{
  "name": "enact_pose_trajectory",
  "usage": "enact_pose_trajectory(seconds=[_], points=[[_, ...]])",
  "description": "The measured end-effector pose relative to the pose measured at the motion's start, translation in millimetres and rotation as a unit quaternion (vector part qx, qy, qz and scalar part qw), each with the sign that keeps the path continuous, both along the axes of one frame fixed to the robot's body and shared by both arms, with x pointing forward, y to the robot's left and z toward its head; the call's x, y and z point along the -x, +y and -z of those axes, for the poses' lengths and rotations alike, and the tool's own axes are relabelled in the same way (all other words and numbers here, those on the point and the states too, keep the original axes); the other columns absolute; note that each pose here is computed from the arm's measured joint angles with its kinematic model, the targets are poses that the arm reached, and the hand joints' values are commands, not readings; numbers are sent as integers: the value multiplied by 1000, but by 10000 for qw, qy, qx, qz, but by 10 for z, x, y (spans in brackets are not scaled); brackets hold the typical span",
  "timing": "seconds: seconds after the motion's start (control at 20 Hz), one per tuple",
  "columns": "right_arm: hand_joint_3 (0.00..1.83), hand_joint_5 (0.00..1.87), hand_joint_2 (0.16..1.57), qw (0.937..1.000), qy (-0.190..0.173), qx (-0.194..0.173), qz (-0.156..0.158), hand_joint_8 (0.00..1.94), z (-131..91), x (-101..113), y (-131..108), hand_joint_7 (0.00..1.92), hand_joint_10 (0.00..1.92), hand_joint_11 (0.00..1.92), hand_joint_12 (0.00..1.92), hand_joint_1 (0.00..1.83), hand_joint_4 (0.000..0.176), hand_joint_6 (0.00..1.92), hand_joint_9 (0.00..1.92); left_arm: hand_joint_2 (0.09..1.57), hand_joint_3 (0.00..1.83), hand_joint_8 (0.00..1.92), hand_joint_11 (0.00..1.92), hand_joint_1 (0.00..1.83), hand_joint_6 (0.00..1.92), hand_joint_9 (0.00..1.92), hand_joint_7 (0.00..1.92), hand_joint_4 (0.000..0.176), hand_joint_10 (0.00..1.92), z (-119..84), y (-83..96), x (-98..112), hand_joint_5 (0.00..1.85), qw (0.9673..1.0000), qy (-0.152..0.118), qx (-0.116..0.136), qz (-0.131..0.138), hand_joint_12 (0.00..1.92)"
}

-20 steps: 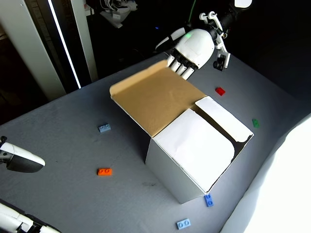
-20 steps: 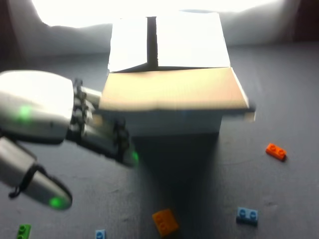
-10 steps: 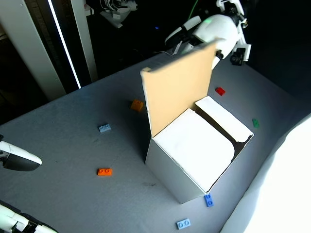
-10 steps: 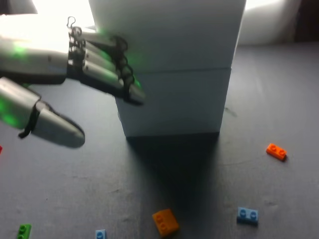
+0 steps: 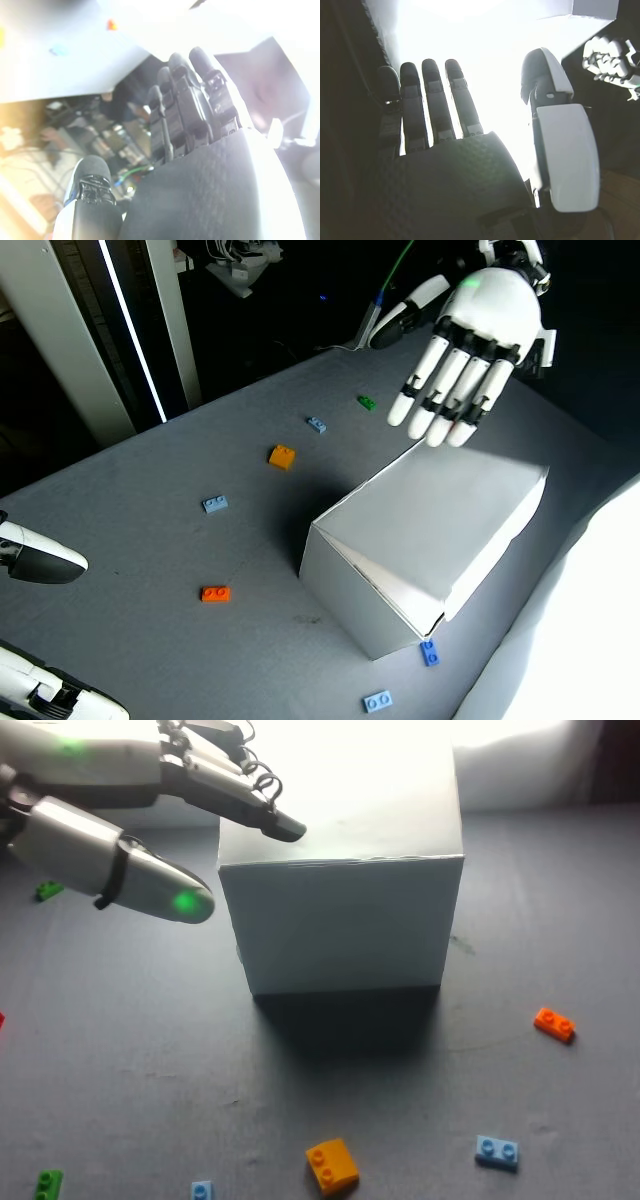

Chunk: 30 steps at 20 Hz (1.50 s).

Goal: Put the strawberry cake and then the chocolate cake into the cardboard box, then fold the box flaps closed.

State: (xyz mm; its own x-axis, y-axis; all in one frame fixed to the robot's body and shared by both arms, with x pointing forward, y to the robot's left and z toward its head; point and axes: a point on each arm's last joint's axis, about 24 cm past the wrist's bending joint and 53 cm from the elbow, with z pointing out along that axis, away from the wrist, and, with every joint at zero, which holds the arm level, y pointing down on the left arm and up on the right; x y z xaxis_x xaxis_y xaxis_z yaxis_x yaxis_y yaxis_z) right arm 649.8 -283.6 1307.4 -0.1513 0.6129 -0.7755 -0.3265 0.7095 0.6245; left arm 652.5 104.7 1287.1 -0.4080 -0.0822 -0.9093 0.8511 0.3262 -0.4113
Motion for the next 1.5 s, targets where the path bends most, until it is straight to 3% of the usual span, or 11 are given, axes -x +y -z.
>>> enact_pose_trajectory(seconds=[0.25, 0.4, 0.55, 0.75, 1.1, 1.5], points=[[0, 289, 1179, 10000, -71, 70, -2, 6, -16, 5, 2, 300, 17, 0, 991, 198, 0, 19, 309, 1168, 0, 0, 142, 0, 2, 513, 490, 30, 0, 78, -15, -252, 393, 9980, -276, -245, -508, 956], [0, 304, 1182, 9999, -128, 53, 9, 3, -49, 18, -15, 307, 12, 0, 998, 203, 0, 17, 305, 1164, 0, 7, 151, 0, 11, 526, 506, 24, 6, 93, -16, -396, 419, 9944, -555, -397, -804, 964], [0, 306, 1183, 9996, -221, 146, -1, 3, -73, 28, 2, 309, 10, 0, 1017, 201, 0, 15, 305, 1165, 0, 0, 125, 0, 2, 501, 481, 35, 0, 144, 3, -560, 399, 9908, -604, -478, -1114, 957], [1, 326, 1183, 9996, -187, 203, 18, 5, -45, 31, -16, 328, 14, 0, 989, 191, 0, 15, 321, 1179, 4, 4, 130, 0, 7, 505, 480, 32, 3, 265, -4, -560, 412, 9905, -508, -573, -1138, 958], [0, 316, 1182, 9996, -187, 195, 18, 5, -46, 31, -17, 331, 11, 0, 1002, 239, 0, 9, 317, 1154, 0, 0, 117, 0, 4, 484, 461, 20, 0, 186, 39, -580, 410, 9905, -568, -551, -1127, 953], [0, 316, 1182, 9997, -204, 140, 33, 4, -63, 31, -27, 331, 11, 0, 1006, 239, 0, 9, 317, 1153, 0, 0, 117, 0, 3, 484, 461, 20, 0, -145, 463, -792, 410, 9838, -772, -359, -1578, 955]])
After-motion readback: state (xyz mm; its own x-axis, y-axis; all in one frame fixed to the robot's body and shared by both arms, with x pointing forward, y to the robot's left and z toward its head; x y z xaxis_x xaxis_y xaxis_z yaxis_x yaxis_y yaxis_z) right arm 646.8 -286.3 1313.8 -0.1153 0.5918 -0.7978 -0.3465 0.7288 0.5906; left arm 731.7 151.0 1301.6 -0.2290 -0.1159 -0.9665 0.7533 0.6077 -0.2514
